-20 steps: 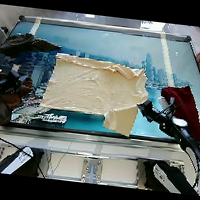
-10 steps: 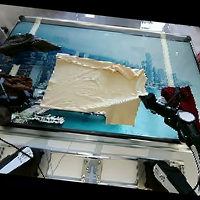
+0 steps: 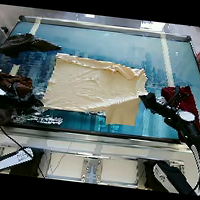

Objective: Fold the shirts.

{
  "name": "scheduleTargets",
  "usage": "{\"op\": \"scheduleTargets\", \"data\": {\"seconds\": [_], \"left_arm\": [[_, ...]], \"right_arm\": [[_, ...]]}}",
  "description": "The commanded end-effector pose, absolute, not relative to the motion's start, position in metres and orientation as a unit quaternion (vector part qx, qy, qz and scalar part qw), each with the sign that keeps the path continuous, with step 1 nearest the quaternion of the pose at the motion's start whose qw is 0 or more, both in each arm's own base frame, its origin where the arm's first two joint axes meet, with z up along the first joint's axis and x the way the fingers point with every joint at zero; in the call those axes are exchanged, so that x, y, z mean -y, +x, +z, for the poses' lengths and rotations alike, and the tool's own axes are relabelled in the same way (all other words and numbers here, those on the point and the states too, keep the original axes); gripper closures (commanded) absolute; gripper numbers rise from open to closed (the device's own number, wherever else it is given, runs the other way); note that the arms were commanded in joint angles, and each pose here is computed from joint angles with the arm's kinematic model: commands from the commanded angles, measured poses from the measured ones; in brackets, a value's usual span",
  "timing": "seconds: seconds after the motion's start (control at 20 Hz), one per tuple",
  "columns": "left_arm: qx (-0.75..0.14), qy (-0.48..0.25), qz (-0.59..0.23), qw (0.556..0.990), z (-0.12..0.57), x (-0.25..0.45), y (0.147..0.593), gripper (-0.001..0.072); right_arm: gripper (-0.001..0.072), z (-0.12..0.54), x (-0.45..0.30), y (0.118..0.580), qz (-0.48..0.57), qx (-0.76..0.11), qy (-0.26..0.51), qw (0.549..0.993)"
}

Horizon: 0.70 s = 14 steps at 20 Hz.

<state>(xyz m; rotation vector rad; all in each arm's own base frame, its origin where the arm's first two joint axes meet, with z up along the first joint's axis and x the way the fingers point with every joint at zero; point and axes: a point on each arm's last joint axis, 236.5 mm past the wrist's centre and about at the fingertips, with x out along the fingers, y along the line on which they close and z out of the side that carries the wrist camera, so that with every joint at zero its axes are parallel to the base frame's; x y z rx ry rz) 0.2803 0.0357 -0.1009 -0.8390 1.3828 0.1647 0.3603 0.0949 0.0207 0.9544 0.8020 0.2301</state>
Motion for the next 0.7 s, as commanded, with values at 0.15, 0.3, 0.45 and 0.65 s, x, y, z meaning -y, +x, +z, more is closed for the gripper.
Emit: {"op": "scheduleTargets", "data": {"seconds": [0.15,0.3,0.45,0.65], "left_arm": [[-0.569,-0.462,0.068,0.677,-0.110,-0.022,0.318,0.0174],[-0.547,-0.470,0.041,0.692,-0.101,-0.016,0.331,0.0704],[-0.509,-0.483,-0.080,0.708,-0.055,0.016,0.352,0.0697],[-0.268,-0.538,-0.319,0.733,0.146,0.051,0.396,0.0698]], "right_arm": [[0.0687,0.023,-0.095,0.361,0.108,-0.372,0.450,0.804],[0.0687,0.023,-0.095,0.361,0.108,-0.372,0.450,0.804],[0.0688,0.034,-0.099,0.360,0.126,-0.367,0.445,0.807],[0.0689,0.124,-0.113,0.349,0.209,-0.304,0.361,0.857]]}}
